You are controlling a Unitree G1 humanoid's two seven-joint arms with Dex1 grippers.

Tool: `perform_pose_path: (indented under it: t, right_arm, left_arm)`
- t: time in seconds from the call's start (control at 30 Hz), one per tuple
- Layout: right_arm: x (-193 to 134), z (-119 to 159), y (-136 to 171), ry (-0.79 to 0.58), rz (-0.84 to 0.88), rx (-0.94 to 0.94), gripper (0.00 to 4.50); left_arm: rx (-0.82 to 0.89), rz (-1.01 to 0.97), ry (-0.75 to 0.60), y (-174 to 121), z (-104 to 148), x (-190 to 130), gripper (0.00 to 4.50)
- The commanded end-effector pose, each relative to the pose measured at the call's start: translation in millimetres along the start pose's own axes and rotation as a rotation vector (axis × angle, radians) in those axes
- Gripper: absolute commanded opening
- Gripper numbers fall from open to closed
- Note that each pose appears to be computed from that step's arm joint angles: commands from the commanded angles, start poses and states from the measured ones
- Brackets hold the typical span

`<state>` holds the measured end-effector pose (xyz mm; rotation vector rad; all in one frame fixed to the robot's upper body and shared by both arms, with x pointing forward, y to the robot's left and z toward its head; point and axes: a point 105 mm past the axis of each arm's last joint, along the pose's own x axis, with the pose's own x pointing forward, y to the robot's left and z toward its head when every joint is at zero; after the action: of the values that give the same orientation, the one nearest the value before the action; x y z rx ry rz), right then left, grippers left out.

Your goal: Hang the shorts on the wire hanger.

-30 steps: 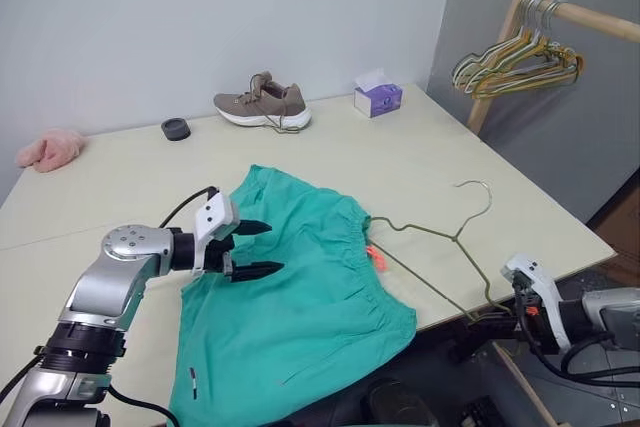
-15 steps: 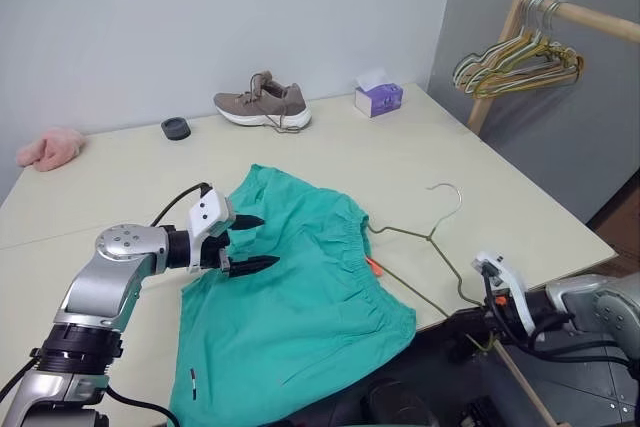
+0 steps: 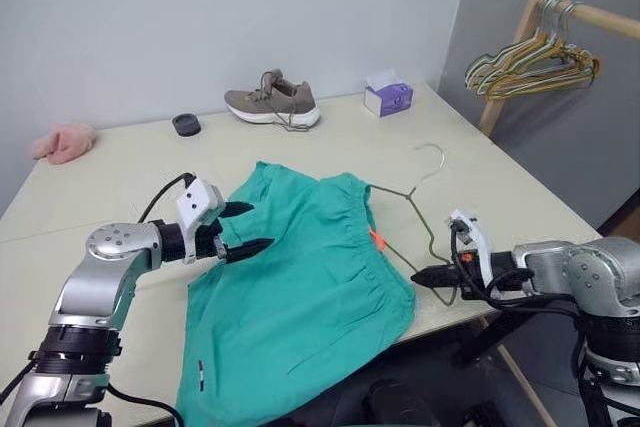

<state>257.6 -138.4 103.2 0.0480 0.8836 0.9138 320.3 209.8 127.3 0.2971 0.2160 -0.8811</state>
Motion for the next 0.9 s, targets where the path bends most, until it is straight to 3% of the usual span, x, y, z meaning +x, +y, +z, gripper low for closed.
perform_pose_path:
  t: [0.03, 0.17, 0.43, 0.7, 0.9]
  right_arm:
    - [-4, 17, 11, -0.021, -0.038, -0.28, 0.0]
    - [-2, 25, 12, -0.002, -0.087, -0.515, 0.0]
    - [7, 29, 20, 0.041, -0.087, -0.88, 0.0]
    - [10, 44, 33, 0.004, -0.059, -0.987, 0.0]
    - [7, 49, 39, -0.013, -0.034, -1.035, 0.0]
  left_arm:
    - [0.045, 0.088, -0.091, 20, 28, -7, 4.49]
    - [0.098, 0.044, -0.114, 17, 43, -4, 4.49]
    - [0.255, -0.205, -0.068, -18, 60, 6, 4.49]
    - [0.328, -0.359, 0.06, -40, 31, 12, 4.49]
    - [0.326, -0.379, 0.101, -41, 20, 10, 4.49]
